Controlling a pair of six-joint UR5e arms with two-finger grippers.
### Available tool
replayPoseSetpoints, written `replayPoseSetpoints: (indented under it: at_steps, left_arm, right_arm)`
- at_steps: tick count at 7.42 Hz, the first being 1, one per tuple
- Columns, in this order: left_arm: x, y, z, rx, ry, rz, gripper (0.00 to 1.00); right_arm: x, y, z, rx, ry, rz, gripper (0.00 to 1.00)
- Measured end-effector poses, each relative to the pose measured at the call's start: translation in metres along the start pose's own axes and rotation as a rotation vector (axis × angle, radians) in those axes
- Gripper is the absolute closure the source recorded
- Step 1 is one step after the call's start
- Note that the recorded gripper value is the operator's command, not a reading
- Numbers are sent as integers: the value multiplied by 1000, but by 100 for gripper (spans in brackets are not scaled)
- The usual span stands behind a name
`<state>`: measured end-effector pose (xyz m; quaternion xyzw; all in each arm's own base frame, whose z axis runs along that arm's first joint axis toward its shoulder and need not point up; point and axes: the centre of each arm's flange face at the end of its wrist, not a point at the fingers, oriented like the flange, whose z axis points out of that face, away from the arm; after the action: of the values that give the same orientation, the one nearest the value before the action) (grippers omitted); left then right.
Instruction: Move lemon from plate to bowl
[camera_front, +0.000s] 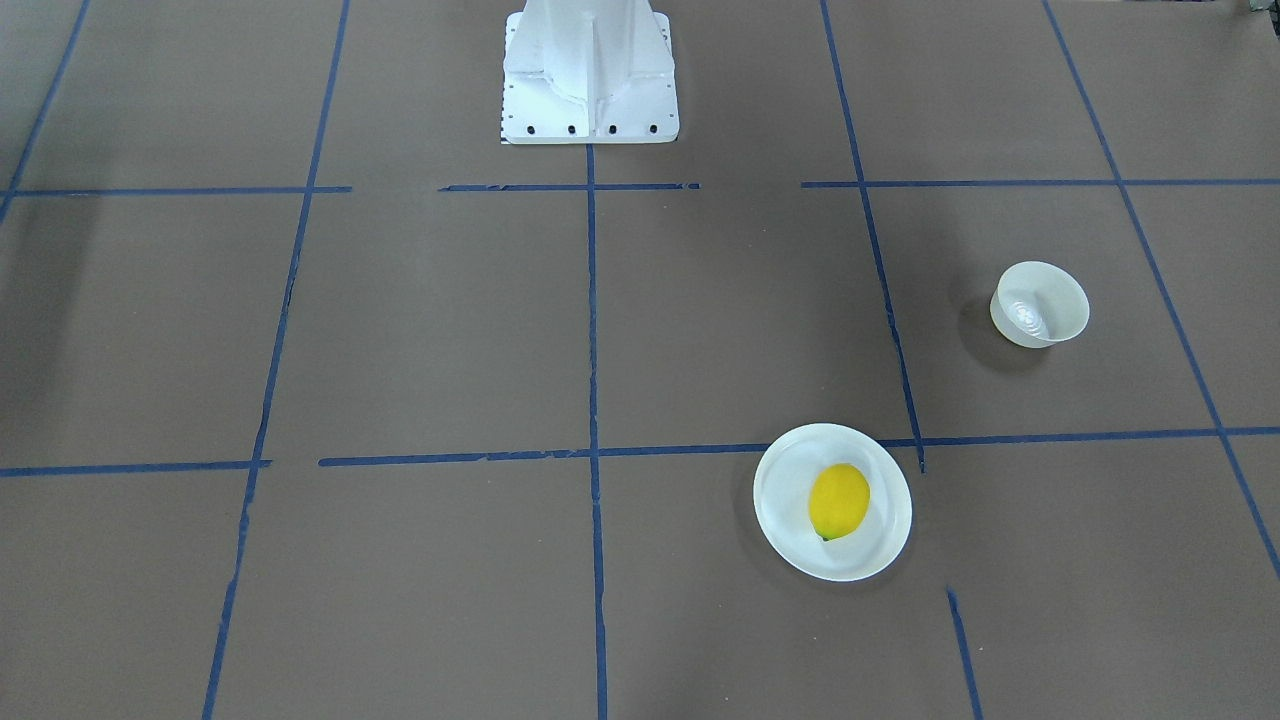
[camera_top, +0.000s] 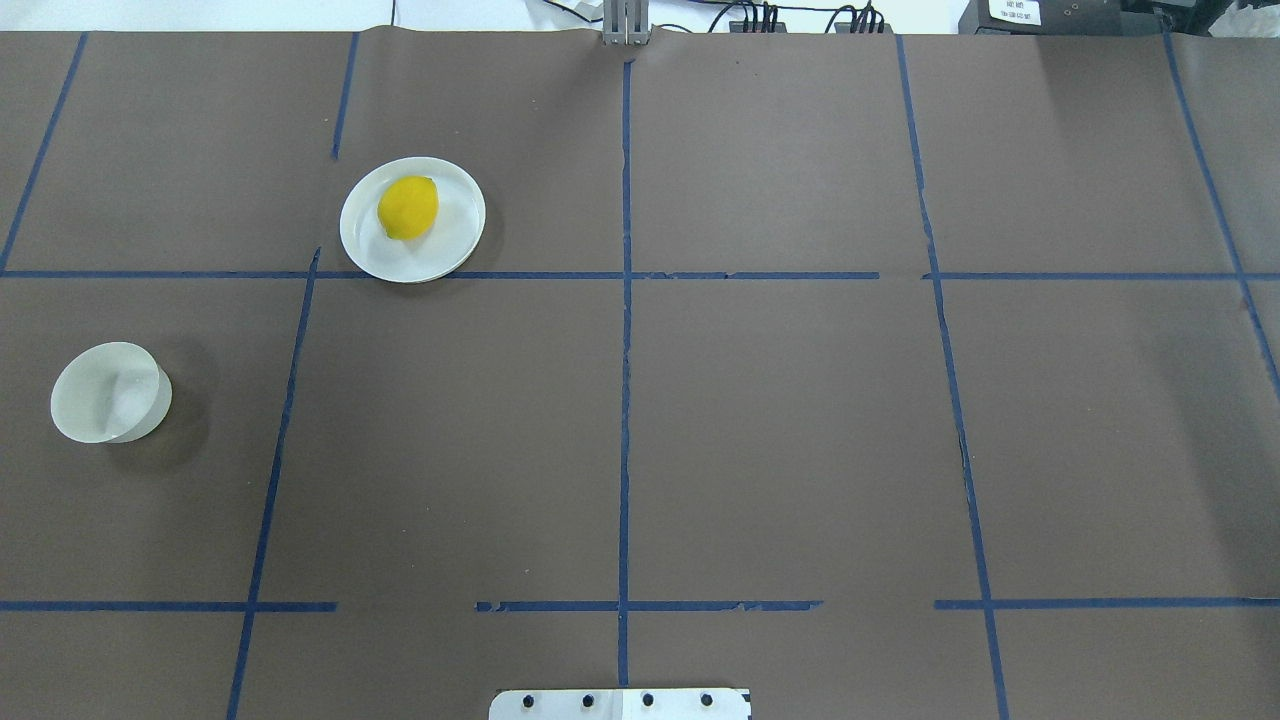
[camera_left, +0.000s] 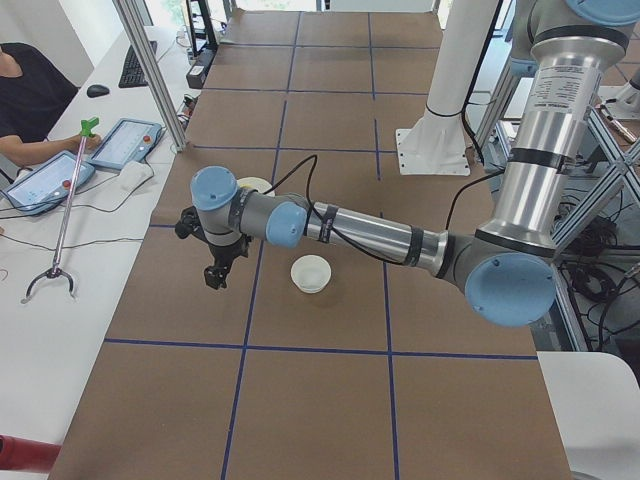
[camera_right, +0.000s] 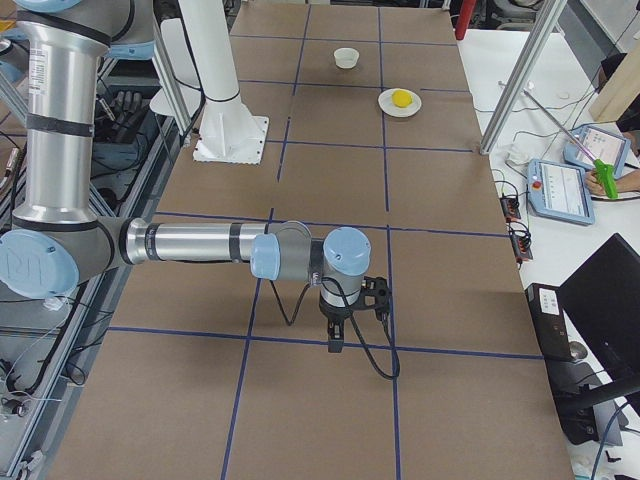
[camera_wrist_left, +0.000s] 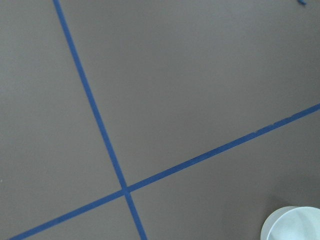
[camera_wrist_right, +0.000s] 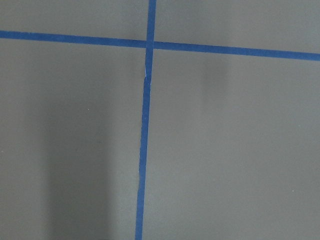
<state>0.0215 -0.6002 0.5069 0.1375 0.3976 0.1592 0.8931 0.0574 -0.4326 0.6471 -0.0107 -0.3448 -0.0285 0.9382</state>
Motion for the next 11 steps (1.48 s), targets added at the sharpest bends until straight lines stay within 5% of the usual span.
replayPoseSetpoints:
  at_steps: [6,11]
  left_arm:
    - [232,-139,74,-53,50,-268,0]
    - [297,-209,173,-43,38,-333,0]
  right_arm:
    - [0,0,0,0,0,0,0]
    - [0,0,0,0,0,0,0]
